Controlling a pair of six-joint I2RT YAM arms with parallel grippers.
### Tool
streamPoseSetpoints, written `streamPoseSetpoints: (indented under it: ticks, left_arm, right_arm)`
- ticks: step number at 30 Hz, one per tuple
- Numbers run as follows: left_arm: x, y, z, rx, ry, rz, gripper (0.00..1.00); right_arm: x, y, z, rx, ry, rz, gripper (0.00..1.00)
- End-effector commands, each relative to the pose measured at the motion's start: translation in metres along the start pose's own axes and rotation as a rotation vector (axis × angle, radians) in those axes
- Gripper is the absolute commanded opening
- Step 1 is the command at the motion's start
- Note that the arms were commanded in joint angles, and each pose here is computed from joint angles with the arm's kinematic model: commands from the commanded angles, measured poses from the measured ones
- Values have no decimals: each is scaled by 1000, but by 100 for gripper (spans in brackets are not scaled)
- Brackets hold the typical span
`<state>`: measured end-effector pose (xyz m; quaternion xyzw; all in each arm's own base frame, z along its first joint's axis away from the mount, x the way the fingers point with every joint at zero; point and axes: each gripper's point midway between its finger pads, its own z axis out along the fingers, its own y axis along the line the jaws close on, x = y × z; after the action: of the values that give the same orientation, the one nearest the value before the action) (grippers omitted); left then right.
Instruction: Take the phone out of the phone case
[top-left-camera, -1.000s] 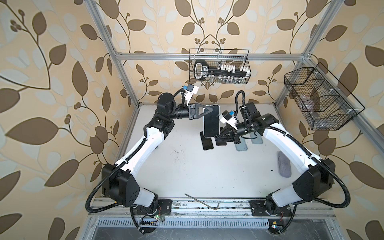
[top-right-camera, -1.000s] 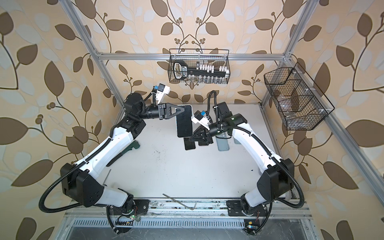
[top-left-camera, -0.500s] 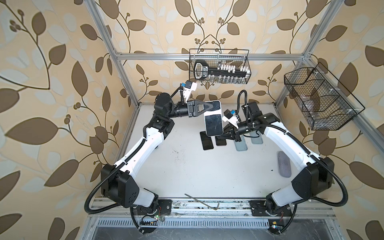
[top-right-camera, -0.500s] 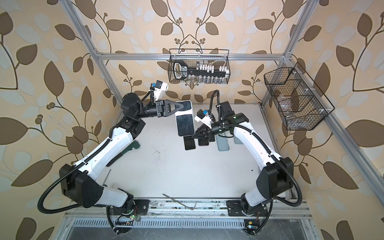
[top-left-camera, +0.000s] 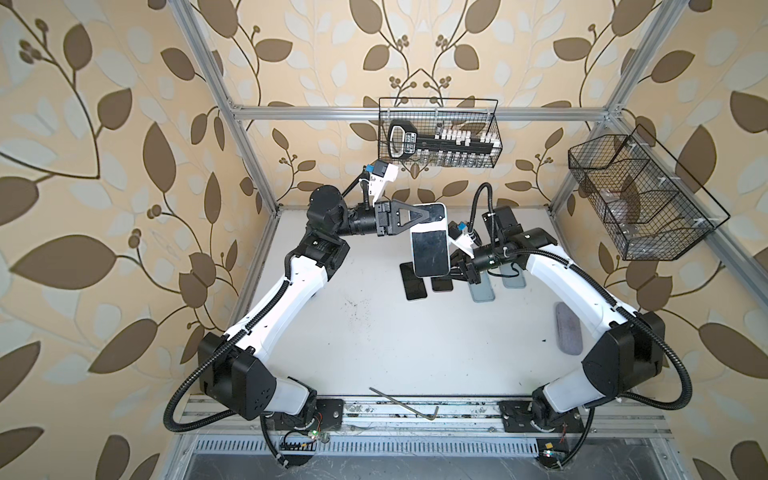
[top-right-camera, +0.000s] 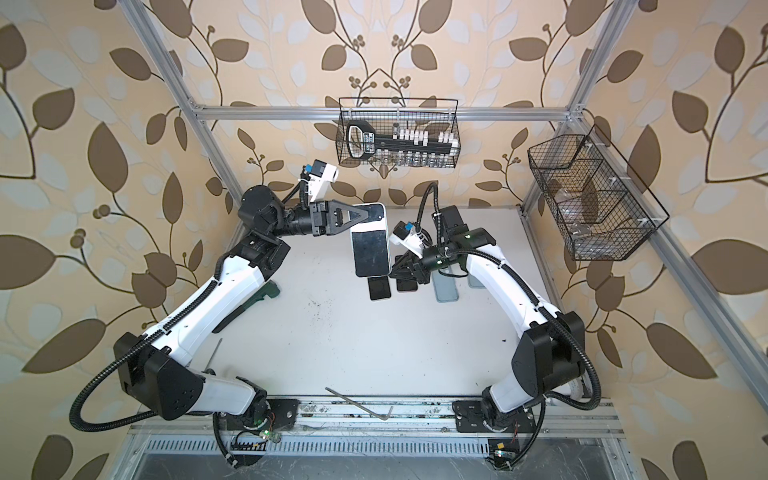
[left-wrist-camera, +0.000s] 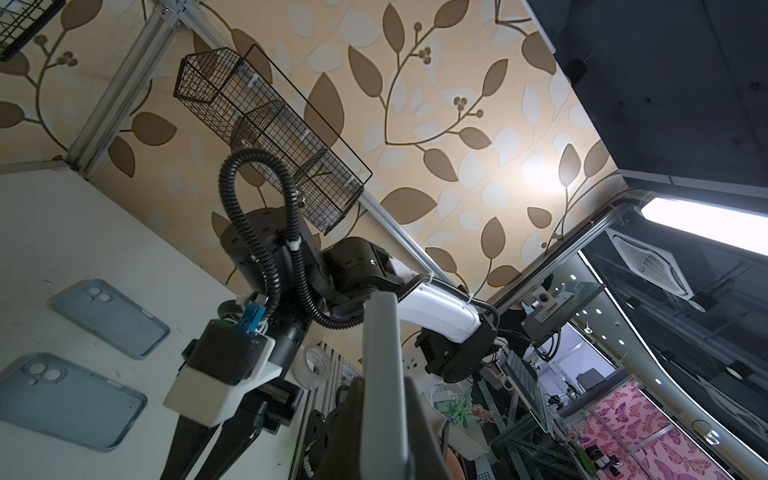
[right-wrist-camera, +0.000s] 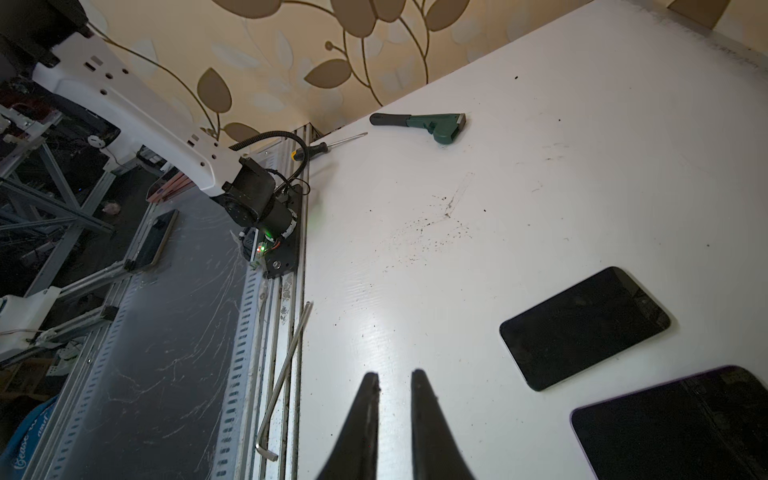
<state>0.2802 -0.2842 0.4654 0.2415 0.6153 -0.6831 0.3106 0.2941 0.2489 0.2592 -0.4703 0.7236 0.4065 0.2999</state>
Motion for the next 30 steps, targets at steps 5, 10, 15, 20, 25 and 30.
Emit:
streamPoseSetpoints:
  ticks: [5,10,15,20,25,30]
  left_arm:
    - [-14,-4,-23,-170,-103,128,0]
    - [-21,18,-39,-283,-192,95,0]
    - [-26,45,-55,-361,-277,22,0]
    - [-23,73,-69,-441,-351,-73,0]
    - [-16,97,-92,-547,-463,-152,0]
    - [-9,106,-119,-566,-645,-264,0]
  right_arm:
    - [-17,-12,-17,141,-86,63,24]
    - [-20,-13,-25,208,-148,106,29]
    - [-17,-12,-34,265,-205,158,41]
    - [-16,-9,-44,312,-259,196,50]
    - [-19,-10,-51,329,-329,269,59]
    - [-18,-10,-52,324,-399,344,73]
